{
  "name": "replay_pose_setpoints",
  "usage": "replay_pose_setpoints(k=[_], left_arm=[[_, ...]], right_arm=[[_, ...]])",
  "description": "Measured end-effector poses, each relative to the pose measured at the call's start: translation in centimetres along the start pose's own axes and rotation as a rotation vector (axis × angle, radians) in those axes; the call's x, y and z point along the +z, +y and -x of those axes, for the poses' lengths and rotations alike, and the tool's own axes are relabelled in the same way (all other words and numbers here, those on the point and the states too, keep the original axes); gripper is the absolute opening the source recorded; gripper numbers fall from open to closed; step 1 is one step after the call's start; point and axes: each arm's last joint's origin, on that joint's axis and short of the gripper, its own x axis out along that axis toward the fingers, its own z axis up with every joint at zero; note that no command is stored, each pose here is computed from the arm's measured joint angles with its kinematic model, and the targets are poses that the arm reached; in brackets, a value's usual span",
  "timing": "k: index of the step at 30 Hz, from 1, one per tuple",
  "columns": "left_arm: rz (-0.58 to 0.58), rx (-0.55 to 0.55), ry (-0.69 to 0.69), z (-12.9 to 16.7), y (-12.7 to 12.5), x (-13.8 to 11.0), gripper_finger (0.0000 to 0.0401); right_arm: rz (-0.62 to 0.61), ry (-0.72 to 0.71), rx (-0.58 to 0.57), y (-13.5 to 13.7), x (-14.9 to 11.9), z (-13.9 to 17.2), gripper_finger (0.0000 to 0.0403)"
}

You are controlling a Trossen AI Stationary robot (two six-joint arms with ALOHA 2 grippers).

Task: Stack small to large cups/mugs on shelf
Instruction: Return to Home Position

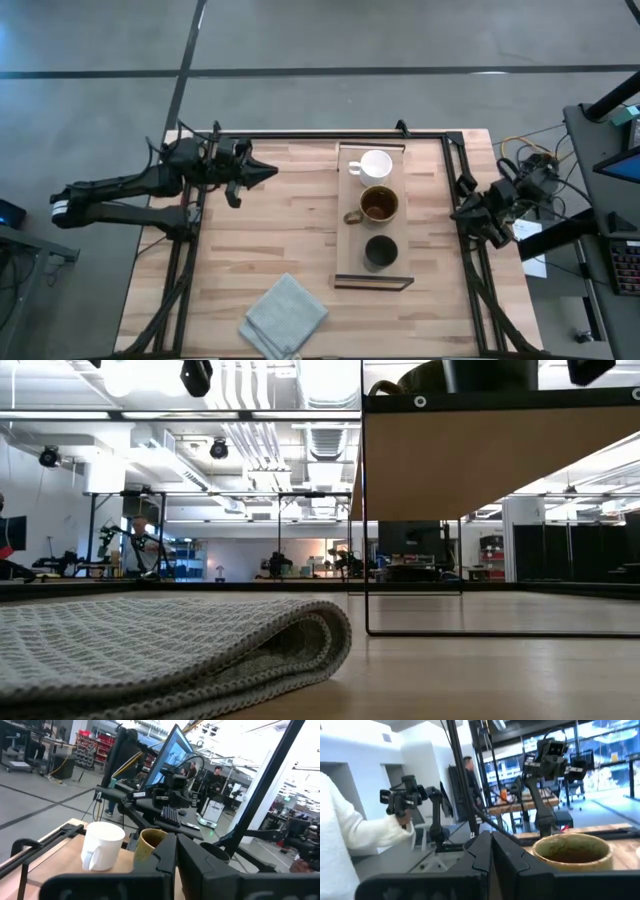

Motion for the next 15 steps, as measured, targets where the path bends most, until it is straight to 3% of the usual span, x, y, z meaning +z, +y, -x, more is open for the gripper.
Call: replay_pose_setpoints(k=[9,15], left_arm=[[-0.005,-0.007,-0.028,-0.3,0.0,0.3,0.0000],[0.010,-0.020,-0.061,-0.4,-0.1,0.6,0.0000]], right_arm=[[0.098,0.010,-0.160,-0.6,-1.6,-0.2,0.0009],[0.101,-0.008,-0.094,-0.1,-1.4,-0.9,0.0009]])
